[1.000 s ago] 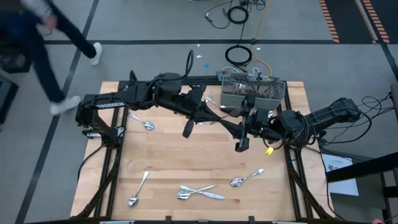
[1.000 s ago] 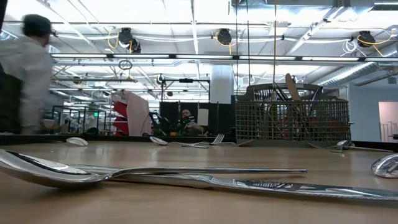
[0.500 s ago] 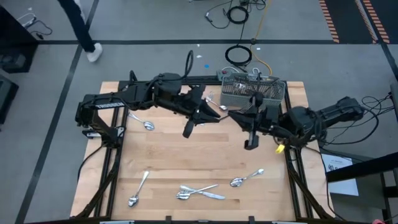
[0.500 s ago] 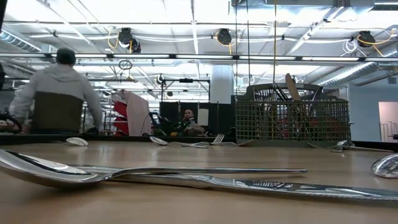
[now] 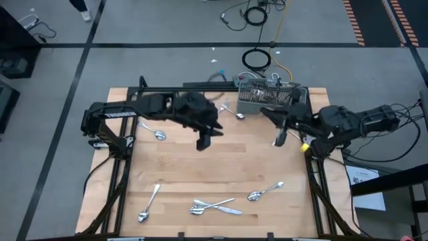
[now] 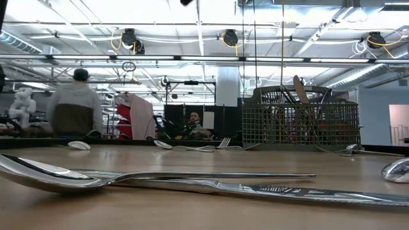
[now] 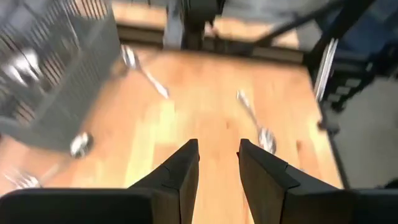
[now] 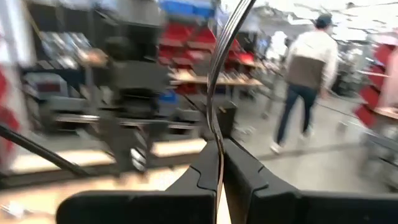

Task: Sort silverware
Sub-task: Put the silver fork into the gray utensil holder

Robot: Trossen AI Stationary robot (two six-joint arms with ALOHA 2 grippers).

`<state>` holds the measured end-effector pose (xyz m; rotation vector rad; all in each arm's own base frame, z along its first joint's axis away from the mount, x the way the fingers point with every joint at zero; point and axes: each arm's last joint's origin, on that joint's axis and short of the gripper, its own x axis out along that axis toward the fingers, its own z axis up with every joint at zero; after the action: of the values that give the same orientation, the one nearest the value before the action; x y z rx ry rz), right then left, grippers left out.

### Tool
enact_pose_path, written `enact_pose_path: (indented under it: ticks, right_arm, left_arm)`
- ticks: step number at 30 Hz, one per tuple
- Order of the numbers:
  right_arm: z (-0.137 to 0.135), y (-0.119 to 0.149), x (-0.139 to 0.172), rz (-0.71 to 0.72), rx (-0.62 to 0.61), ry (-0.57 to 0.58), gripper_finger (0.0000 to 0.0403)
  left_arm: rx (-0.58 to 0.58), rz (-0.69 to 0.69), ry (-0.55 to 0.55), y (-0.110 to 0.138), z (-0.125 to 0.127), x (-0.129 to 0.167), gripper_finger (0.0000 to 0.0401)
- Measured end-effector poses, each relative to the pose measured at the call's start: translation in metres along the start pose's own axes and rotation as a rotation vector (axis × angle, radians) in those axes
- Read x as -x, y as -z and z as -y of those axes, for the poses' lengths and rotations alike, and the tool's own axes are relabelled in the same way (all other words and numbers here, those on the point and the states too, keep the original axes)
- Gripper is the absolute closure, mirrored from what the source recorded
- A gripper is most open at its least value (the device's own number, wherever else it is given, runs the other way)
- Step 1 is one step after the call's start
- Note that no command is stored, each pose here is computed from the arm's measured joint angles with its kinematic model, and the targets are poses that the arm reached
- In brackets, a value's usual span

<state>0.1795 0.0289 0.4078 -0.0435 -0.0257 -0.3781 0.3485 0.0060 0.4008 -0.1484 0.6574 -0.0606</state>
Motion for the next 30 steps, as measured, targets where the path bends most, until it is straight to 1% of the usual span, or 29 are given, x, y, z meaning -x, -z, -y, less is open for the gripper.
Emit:
enact_pose_path:
  ticks: [3, 7, 10, 13, 16, 19, 20, 23, 25, 28, 30]
  right_arm:
    - [0.010, 0.010, -0.007, -0.082, 0.044, 0.060, 0.0402]
    - [0.024, 0.020, -0.021, -0.156, 0.070, 0.097, 0.0402]
    - [0.036, 0.028, -0.035, -0.203, 0.076, 0.127, 0.0402]
    - [0.053, 0.038, -0.049, -0.269, 0.068, 0.201, 0.0403]
    - [0.073, 0.047, -0.062, -0.310, 0.029, 0.256, 0.0403]
    - [0.091, 0.058, -0.075, -0.357, -0.001, 0.320, 0.0403]
    - [0.096, 0.063, -0.080, -0.377, -0.006, 0.342, 0.0403]
    - [0.109, 0.078, -0.095, -0.435, -0.025, 0.406, 0.0403]
    - [0.116, 0.089, -0.104, -0.476, -0.015, 0.457, 0.0403]
    - [0.126, 0.098, -0.110, -0.506, 0.002, 0.548, 0.0403]
    - [0.133, 0.102, -0.113, -0.510, 0.004, 0.604, 0.0403]
  left_arm:
    - [0.014, -0.040, 0.011, 0.018, 0.004, -0.016, 0.0281]
    - [0.077, -0.021, 0.026, 0.044, 0.005, -0.024, 0.0281]
    - [0.077, 0.016, 0.040, 0.067, 0.006, -0.027, 0.0281]
    - [0.070, 0.090, 0.057, 0.085, 0.005, -0.016, 0.0281]
    - [0.073, 0.131, 0.031, 0.108, -0.005, -0.006, 0.0281]
    - [0.080, 0.215, 0.015, 0.128, -0.015, 0.003, 0.0280]
    - [0.078, 0.267, 0.015, 0.132, -0.017, 0.007, 0.0280]
    - [0.084, 0.340, 0.006, 0.152, -0.025, 0.010, 0.0280]
    - [0.108, 0.399, 0.007, 0.160, -0.030, 0.010, 0.0280]
    - [0.151, 0.465, 0.041, 0.165, -0.034, 0.012, 0.0280]
    - [0.175, 0.458, 0.063, 0.170, -0.035, 0.010, 0.0280]
